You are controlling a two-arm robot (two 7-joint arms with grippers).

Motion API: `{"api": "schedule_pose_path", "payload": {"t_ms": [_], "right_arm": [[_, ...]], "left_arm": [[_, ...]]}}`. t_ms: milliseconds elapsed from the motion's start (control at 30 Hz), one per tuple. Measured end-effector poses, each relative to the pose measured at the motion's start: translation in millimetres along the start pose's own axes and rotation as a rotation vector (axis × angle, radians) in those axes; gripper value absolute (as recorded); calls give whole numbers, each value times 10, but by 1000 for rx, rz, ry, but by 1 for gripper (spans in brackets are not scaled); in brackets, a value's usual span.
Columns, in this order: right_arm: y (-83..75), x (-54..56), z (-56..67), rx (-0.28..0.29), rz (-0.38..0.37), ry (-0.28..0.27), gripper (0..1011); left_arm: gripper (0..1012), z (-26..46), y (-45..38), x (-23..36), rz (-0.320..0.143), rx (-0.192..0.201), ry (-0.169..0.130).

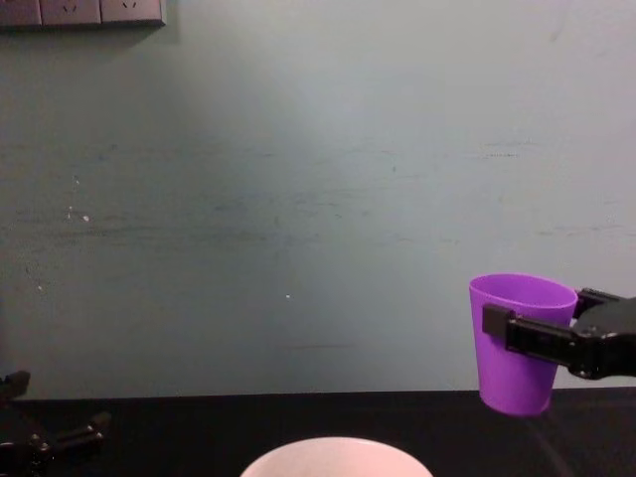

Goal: Pick up the cup and pour the mung beans from the cup into the bowl.

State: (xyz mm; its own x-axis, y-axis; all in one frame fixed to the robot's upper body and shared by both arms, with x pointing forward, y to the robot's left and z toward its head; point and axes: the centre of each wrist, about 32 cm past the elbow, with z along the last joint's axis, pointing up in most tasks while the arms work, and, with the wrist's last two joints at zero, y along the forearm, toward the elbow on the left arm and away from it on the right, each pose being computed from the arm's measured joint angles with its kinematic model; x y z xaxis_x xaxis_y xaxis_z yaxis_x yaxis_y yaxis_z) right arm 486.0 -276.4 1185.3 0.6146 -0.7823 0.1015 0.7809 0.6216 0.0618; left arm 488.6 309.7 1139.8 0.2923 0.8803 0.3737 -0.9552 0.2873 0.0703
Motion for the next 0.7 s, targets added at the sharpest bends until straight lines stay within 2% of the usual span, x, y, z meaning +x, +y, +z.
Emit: {"api": "schedule_pose_path", "payload": {"t_ms": [233, 533, 667, 700], "right_arm": [[3, 17, 118, -17, 15, 23, 722], [-8, 34, 187, -25, 24, 46, 723], [-3, 58, 277, -35, 37, 43, 723], [0, 69, 333, -43, 43, 34, 722]], "left_arm": [[1004, 0, 0, 0, 0, 0, 0], [1003, 0, 0, 0, 0, 0, 0], [1003, 0, 0, 0, 0, 0, 0], [1003, 0, 0, 0, 0, 0, 0]]}}
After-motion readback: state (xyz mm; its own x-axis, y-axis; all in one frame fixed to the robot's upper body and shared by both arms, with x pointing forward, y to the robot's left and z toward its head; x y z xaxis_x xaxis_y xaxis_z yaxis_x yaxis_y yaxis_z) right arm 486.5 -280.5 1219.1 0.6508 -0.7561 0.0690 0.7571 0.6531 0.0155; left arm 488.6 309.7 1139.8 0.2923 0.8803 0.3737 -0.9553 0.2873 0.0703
